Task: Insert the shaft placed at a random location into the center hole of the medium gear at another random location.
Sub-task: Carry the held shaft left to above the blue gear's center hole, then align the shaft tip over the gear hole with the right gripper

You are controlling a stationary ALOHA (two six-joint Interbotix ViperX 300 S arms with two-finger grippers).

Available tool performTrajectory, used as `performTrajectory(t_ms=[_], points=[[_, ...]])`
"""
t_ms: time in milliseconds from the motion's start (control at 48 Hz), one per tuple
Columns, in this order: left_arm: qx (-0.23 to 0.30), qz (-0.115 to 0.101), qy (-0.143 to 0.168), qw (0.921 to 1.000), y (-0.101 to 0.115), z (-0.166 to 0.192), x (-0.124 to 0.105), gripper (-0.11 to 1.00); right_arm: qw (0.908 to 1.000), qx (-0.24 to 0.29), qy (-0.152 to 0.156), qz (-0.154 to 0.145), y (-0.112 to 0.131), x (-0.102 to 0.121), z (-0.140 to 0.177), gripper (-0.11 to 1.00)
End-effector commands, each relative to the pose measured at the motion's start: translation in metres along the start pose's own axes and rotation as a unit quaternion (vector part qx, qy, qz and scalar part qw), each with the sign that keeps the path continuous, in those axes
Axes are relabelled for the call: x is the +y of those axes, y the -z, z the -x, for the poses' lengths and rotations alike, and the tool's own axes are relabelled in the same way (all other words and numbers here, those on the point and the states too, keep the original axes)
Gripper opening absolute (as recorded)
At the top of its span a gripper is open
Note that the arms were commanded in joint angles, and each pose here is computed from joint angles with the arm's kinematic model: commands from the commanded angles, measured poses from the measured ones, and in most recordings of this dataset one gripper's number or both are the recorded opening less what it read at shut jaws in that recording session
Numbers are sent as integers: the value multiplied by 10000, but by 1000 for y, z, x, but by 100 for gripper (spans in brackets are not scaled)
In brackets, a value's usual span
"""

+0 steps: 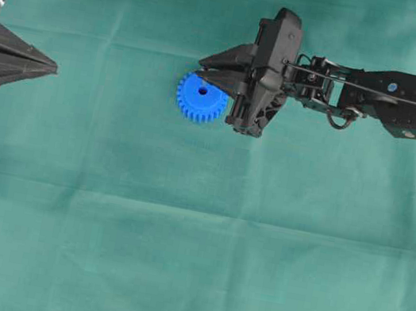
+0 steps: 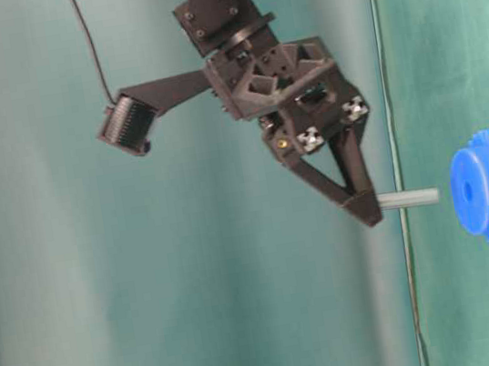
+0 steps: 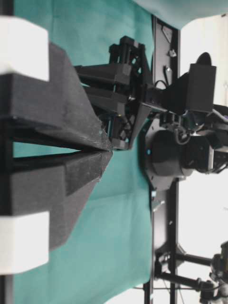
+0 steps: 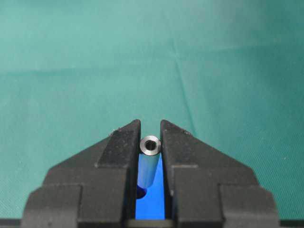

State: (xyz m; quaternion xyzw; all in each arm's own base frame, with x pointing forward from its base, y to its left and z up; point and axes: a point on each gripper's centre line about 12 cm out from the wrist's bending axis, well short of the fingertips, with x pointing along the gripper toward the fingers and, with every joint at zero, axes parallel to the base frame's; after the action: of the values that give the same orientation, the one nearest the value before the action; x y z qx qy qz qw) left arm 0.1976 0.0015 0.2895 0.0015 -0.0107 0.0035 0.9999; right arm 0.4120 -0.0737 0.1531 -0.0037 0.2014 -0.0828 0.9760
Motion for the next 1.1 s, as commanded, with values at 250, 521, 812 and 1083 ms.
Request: performTrajectory(t_ms=[250, 521, 812, 1083], points=[[-107, 0, -6, 9999, -8, -2, 0, 0, 10000, 15, -8, 46, 4, 1, -9, 14], [-107, -16, -12, 9999, -8, -2, 1, 0, 10000, 0, -4, 39, 7, 1, -10, 14], [-115, 0, -6, 9999, -9, -2, 0, 0, 9997, -238, 4, 60, -13, 1, -1, 14], [-123, -15, -5, 9999, -9, -2, 0, 0, 9992, -399, 9, 67, -25, 0, 8, 14]])
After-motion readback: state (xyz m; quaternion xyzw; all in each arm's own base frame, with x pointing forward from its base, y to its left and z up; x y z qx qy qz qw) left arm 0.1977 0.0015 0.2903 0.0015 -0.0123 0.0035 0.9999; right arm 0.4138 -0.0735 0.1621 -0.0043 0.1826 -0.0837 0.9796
